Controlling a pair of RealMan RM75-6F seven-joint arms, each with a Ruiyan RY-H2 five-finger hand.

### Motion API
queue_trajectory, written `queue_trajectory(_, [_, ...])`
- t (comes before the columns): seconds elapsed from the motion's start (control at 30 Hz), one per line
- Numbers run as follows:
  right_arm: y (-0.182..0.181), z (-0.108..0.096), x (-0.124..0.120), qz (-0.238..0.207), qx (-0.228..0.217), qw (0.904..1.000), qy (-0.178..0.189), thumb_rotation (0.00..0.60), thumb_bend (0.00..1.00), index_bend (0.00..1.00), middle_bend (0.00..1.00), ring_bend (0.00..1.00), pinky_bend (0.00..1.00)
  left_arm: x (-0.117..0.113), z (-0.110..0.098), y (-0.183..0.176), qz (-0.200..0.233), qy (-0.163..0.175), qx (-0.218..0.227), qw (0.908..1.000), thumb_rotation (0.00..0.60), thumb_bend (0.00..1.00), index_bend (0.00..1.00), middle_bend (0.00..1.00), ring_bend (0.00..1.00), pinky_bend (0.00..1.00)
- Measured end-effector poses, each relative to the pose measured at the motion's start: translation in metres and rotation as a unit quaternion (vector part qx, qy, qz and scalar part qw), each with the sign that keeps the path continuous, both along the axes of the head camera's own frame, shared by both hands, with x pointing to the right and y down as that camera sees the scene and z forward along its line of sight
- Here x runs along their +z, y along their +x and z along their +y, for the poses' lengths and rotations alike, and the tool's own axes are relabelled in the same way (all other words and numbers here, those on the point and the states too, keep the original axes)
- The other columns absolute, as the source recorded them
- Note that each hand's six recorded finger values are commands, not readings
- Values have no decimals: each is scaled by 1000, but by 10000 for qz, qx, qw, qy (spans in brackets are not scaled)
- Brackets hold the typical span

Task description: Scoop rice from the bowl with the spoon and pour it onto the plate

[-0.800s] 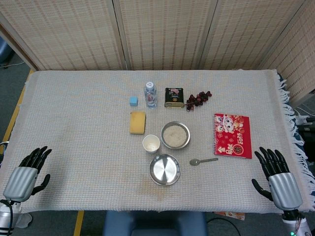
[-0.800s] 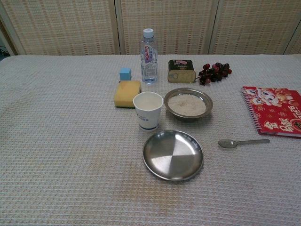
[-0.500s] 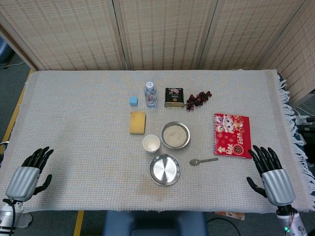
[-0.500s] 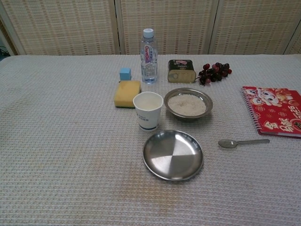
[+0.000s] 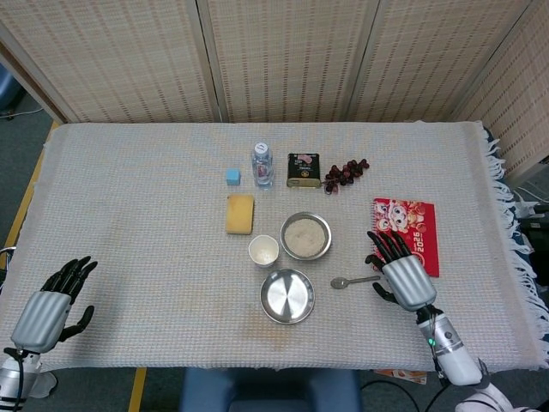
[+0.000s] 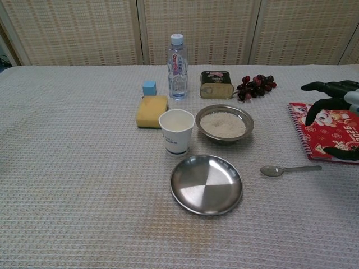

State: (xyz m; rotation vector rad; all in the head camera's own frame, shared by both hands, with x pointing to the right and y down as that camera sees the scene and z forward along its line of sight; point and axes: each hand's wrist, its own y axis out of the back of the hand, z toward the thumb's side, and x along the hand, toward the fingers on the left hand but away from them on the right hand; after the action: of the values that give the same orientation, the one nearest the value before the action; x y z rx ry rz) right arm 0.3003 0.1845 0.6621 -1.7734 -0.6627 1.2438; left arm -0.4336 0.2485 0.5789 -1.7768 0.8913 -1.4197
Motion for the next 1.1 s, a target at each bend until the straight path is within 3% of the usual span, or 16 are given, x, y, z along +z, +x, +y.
queue_trajectory(0.43, [-15, 4, 43, 267, -229, 9985, -427, 600, 243, 434, 0, 0, 0, -3, 4, -3, -6, -22, -36, 10000, 600, 479, 0, 0, 5, 190])
queue_trajectory(0.73, [-14, 10, 56, 292, -180, 9977, -593, 600, 243, 528, 18, 0, 0, 0, 3, -5, -52, -111, -70, 9999, 600, 477, 0, 0, 6, 191])
queue_trajectory(1.1, [-16, 10, 65, 242, -185, 9975, -638, 600, 248, 515, 21, 0, 0, 1, 4, -5, -99, -196, -79, 9997, 600, 478, 0, 0, 6, 192])
